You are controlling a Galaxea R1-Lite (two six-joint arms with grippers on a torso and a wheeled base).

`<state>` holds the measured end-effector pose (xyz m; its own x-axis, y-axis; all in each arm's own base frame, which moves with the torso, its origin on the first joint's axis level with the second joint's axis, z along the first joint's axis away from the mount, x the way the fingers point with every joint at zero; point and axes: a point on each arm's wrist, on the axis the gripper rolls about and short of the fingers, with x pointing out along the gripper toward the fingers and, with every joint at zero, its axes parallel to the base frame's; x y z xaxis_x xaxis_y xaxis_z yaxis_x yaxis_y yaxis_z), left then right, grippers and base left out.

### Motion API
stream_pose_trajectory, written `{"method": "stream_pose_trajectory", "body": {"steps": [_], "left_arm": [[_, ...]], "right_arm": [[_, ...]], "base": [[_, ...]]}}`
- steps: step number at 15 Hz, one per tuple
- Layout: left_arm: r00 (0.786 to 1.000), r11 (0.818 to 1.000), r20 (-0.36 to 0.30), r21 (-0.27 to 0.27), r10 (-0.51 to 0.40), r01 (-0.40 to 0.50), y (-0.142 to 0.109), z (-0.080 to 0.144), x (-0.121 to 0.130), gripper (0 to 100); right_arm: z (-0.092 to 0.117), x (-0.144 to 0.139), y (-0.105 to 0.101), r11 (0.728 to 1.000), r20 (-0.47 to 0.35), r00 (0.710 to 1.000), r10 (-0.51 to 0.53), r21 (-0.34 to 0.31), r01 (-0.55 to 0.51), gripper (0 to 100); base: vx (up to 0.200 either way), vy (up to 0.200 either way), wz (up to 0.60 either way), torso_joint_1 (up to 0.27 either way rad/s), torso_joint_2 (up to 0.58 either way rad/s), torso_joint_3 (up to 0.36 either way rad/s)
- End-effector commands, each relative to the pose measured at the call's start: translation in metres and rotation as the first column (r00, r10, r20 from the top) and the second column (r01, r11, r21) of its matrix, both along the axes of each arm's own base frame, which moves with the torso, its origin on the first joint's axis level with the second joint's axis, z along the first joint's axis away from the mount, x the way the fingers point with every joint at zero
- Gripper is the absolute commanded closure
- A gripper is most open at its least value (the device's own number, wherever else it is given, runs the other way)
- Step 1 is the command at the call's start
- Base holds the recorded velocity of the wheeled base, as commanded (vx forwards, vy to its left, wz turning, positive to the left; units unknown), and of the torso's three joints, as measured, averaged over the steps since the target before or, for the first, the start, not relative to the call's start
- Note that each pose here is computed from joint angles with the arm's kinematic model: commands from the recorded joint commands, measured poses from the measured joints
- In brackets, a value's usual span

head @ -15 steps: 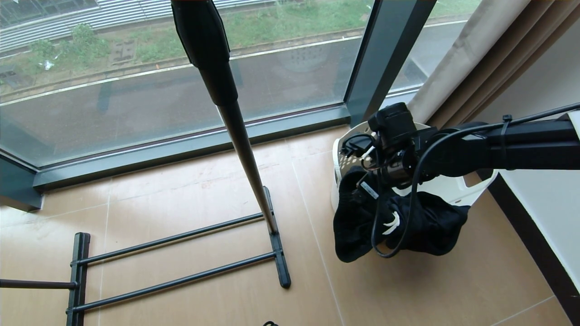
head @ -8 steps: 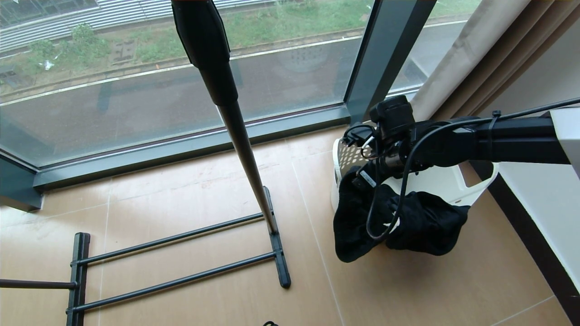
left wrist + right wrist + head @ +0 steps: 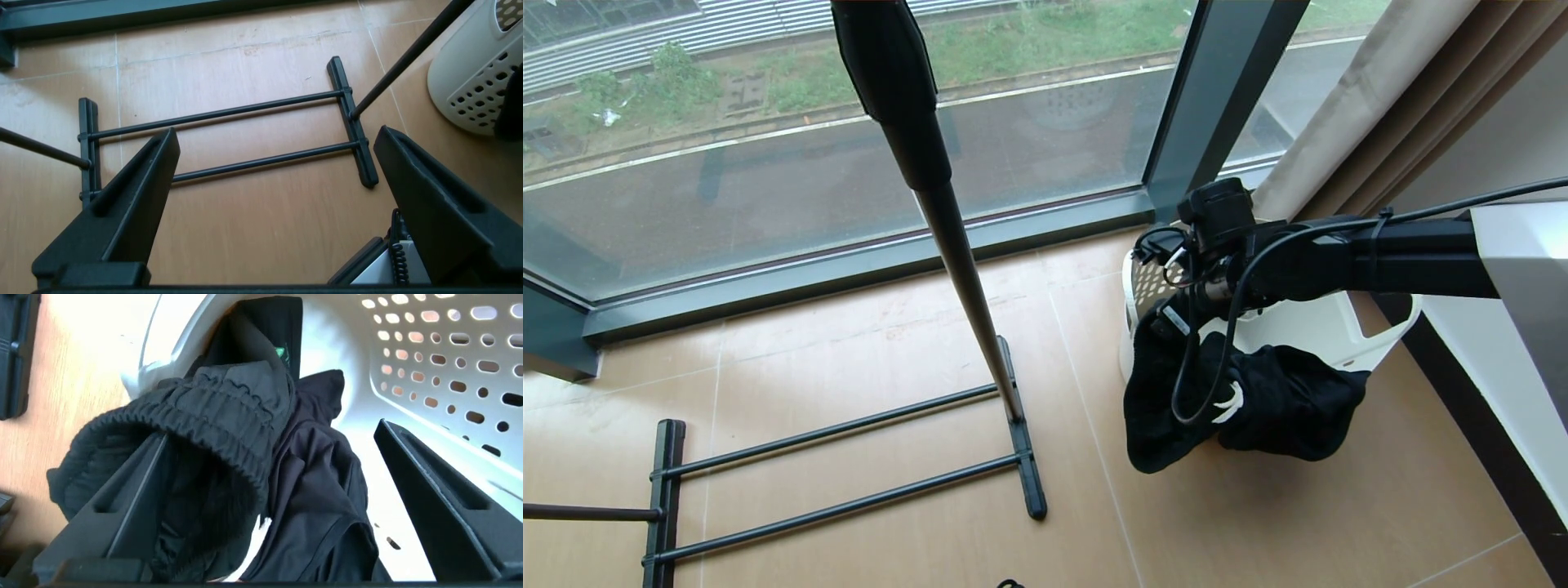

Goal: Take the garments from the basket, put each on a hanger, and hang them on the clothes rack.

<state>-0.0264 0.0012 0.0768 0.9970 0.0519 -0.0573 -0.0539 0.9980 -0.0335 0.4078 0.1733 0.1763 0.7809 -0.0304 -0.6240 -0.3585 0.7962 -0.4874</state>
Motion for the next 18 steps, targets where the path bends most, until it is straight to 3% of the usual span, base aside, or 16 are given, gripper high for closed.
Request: {"method": "stream_pose_trajectory", "body": {"steps": [1, 7, 11, 12, 13, 14, 18], "left_arm": [[1.0, 1.0, -0.001, 0.0, 0.0, 0.0, 0.0, 0.0, 0.0, 0], [1.0, 1.0, 0.001, 0.0, 0.0, 0.0, 0.0, 0.0, 0.0, 0], [1.0, 1.0, 0.001, 0.0, 0.0, 0.0, 0.0, 0.0, 0.0, 0], [1.0, 1.0, 0.001, 0.0, 0.002, -0.002, 0.0, 0.0, 0.0, 0], [1.0, 1.0, 0.001, 0.0, 0.002, -0.002, 0.0, 0.0, 0.0, 0], [1.0, 1.0, 0.001, 0.0, 0.002, -0.002, 0.0, 0.0, 0.0, 0], [1.0, 1.0, -0.001, 0.0, 0.0, 0.0, 0.0, 0.0, 0.0, 0]], "right_arm": [[-0.001, 0.001, -0.001, 1.0, -0.003, 1.0, -0.002, -0.001, 0.002, 100], [-0.005, 0.002, 0.0, 1.0, -0.013, 1.0, -0.001, -0.002, 0.001, 100], [0.034, -0.033, -0.014, 0.998, 0.033, 0.999, -0.012, 0.057, 0.01, 100], [0.057, -0.067, -0.027, 0.994, 0.058, 0.998, -0.033, 0.103, 0.027, 100], [0.067, -0.084, -0.033, 0.991, 0.07, 0.997, -0.041, 0.128, 0.031, 100], [0.085, -0.122, -0.042, 0.984, 0.095, 0.995, -0.032, 0.178, 0.014, 100], [0.111, -0.222, -0.075, 0.956, 0.178, 0.983, 0.053, 0.277, -0.101, 100]], "base": [[0.0, 0.0, 0.0, 0.0, 0.0, 0.0], [0.0, 0.0, 0.0, 0.0, 0.0, 0.0], [0.0, 0.0, 0.0, 0.0, 0.0, 0.0], [0.0, 0.0, 0.0, 0.0, 0.0, 0.0], [0.0, 0.0, 0.0, 0.0, 0.0, 0.0], [0.0, 0.0, 0.0, 0.0, 0.0, 0.0], [0.0, 0.0, 0.0, 0.0, 0.0, 0.0]]}}
